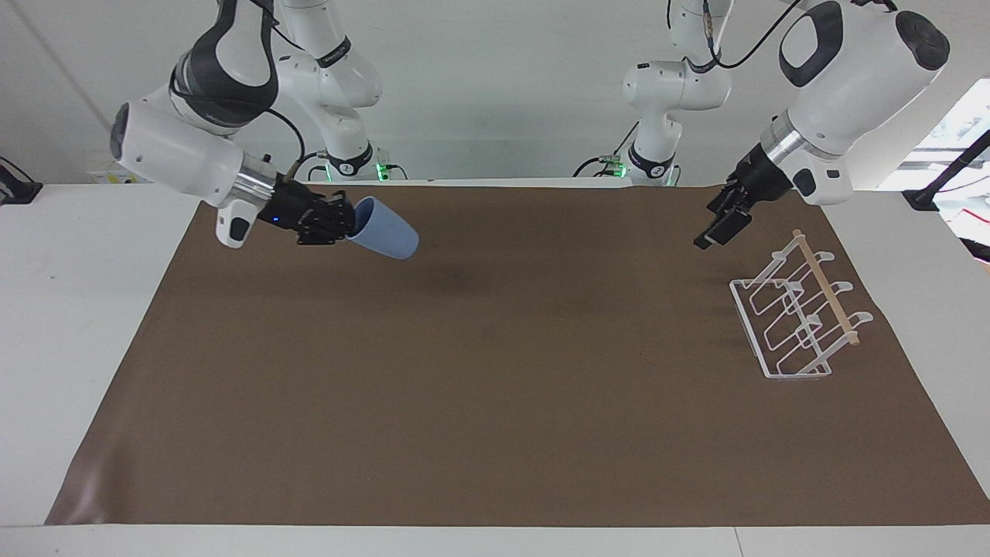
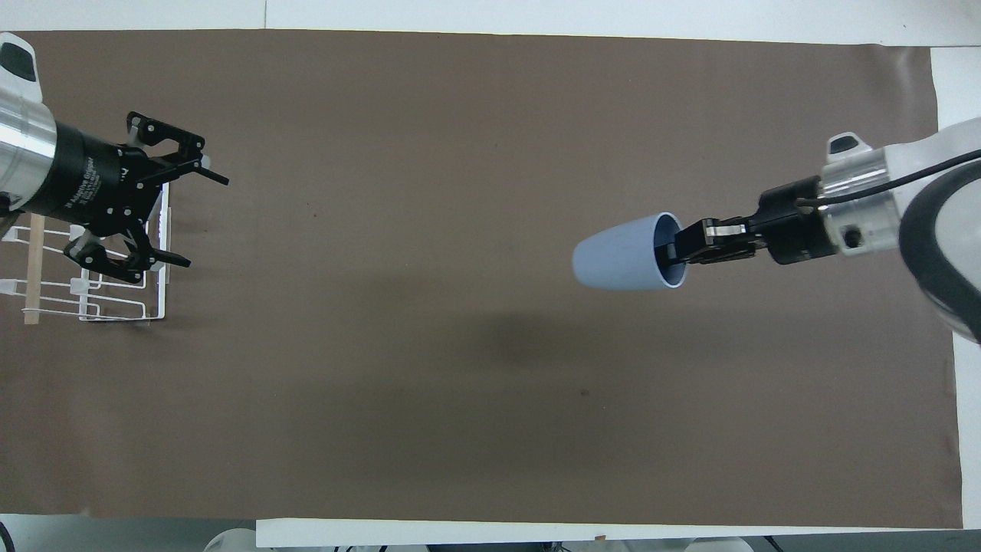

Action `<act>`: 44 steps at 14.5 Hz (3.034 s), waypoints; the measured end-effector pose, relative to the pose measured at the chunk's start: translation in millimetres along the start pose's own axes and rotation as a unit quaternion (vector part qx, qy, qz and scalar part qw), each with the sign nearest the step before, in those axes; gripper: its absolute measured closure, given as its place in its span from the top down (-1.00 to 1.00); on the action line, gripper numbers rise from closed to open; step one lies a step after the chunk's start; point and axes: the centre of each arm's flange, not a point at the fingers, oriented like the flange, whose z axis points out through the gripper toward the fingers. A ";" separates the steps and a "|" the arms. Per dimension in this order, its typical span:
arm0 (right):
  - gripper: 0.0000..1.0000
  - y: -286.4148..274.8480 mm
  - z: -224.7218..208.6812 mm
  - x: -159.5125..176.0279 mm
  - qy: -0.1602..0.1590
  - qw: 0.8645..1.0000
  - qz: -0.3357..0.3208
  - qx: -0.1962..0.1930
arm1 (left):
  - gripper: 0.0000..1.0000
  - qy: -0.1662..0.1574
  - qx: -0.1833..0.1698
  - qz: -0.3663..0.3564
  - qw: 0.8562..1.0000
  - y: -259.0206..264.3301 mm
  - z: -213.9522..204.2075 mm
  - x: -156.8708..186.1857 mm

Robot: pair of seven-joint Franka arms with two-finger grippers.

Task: Hang cup on cup holder
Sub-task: 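Carry the cup toward center with the right gripper while the left gripper approaches, then close the left gripper on the cup rim held by the right gripper, then open the right gripper and withdraw it while the left gripper holds the cup, then move the cup with the left gripper over the wire rack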

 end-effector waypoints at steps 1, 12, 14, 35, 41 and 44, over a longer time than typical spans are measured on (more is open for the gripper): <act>-0.91 -15.3 19.5 -2.3 -0.001 1.000 0.019 0.021 | 1.00 -0.014 -0.001 -0.026 1.000 3.3 5.3 -19.0; -0.91 -119.2 153.3 -40.9 0.069 0.983 0.131 0.105 | 1.00 -0.059 -0.001 -0.139 0.989 12.3 46.0 -128.8; -0.91 -123.1 159.5 -44.6 0.070 0.984 0.131 0.103 | 1.00 -0.057 0.010 -0.133 0.989 8.7 62.0 -141.0; 1.00 -49.9 -8.5 -3.4 0.207 0.963 0.152 0.085 | 0.57 0.123 0.014 -0.065 0.990 -2.8 78.0 -34.0; 1.00 25.9 -102.9 4.2 0.245 0.958 0.091 -0.118 | 0.57 0.434 0.173 0.088 0.880 0.0 123.9 49.5; 1.00 36.5 -113.6 4.1 0.207 0.937 0.030 -0.278 | 0.57 0.537 0.214 0.088 0.811 7.8 139.5 79.5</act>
